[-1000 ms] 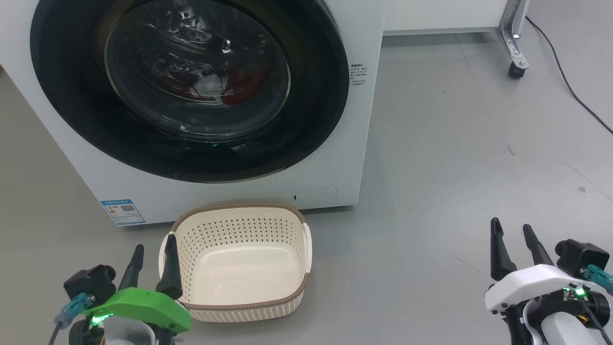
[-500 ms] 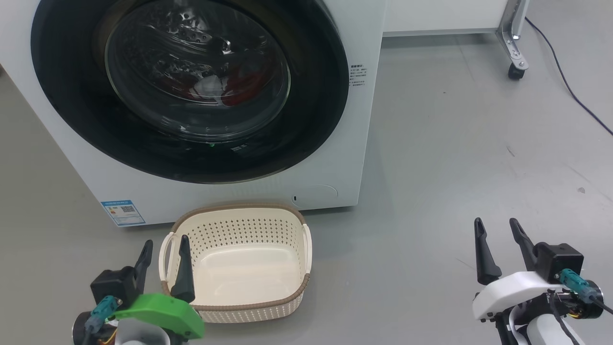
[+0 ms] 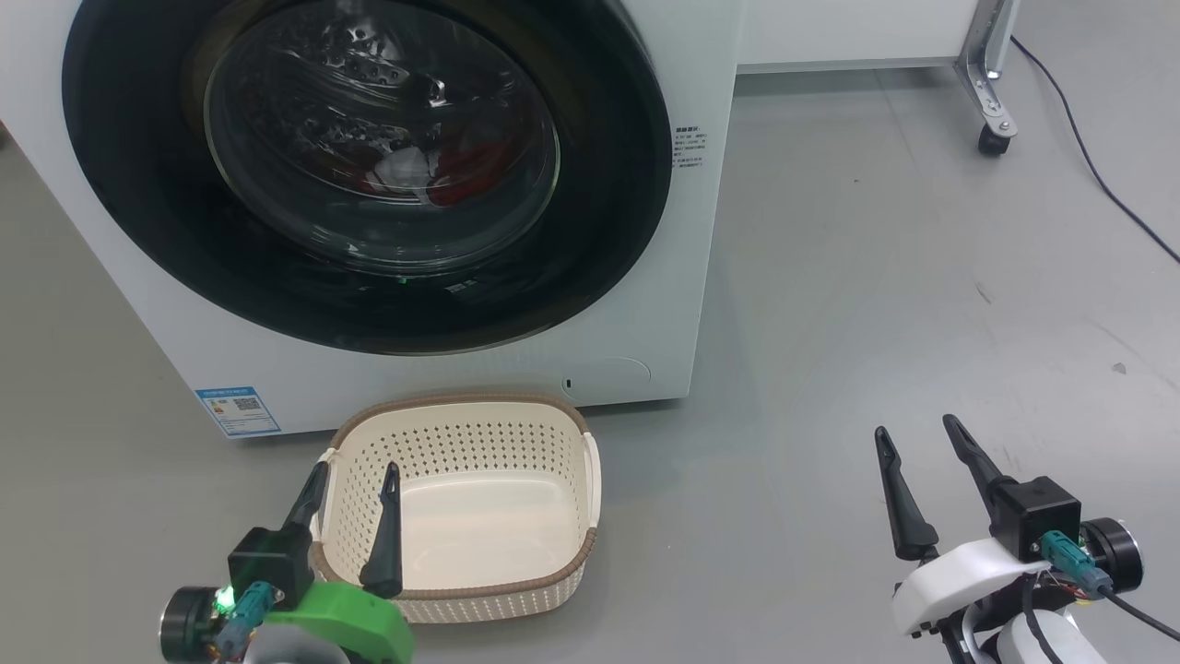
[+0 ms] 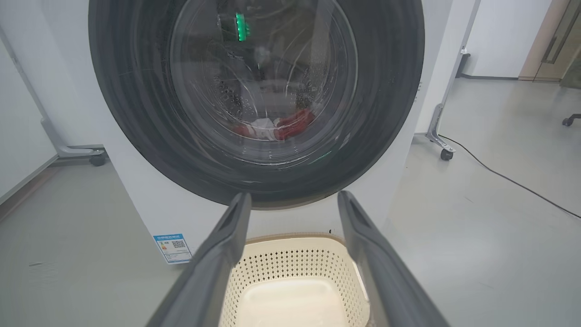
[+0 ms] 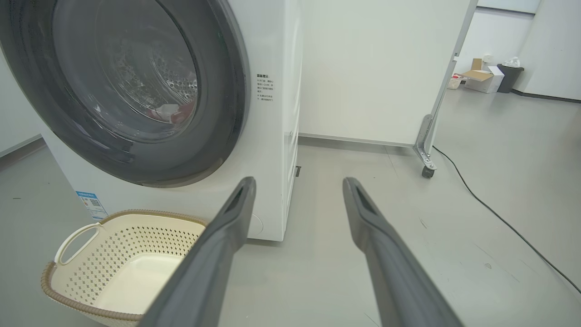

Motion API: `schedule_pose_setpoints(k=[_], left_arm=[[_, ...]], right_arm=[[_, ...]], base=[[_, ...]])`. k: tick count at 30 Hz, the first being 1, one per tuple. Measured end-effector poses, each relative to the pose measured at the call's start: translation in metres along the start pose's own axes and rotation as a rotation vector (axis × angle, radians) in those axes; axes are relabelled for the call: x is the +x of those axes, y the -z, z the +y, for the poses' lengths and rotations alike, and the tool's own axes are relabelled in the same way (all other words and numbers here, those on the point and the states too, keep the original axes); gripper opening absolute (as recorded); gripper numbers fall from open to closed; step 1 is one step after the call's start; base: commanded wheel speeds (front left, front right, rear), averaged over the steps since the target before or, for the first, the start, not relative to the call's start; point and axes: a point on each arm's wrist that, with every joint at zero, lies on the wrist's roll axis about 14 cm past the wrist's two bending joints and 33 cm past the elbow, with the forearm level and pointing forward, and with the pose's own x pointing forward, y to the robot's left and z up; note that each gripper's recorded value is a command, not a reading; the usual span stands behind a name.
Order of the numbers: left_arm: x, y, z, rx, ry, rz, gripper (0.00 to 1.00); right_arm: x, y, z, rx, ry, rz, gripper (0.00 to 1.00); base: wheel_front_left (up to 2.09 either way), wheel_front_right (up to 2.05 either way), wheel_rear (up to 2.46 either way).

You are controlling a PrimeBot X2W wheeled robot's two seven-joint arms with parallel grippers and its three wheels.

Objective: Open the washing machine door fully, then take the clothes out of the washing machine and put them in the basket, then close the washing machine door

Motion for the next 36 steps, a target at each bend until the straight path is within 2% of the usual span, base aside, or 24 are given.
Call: schedule_pose_setpoints(k=[18, 19, 20, 36], left_arm=[[0.0001, 0.0034, 0.007, -0.013, -0.035, 0.009, 1.0], [0.0002, 0.0033, 0.0073, -0.013, -0.036, 0.009, 1.0], [0.0002, 0.0034, 0.0076, -0.013, -0.037, 0.009, 1.0], [0.0026, 0.0042, 0.0089, -0.021, -0.046, 0.011, 1.0]], right_arm=[[0.0002, -0.0002, -0.0047, 0.007, 0.019, -0.002, 1.0], [0.0003, -0.0003, -0.0046, 0.008, 0.02, -0.002, 0.44], [0.0006, -0.0006, -0.0051, 0.011, 0.024, -0.004, 0.0], [0.0033, 0.0014, -0.0053, 0.019, 0.016, 0.002, 0.0]], base=[[0.0, 0.0, 0.0], [0.0, 0.0, 0.0], [0.0, 0.0, 0.0], [0.0, 0.0, 0.0]])
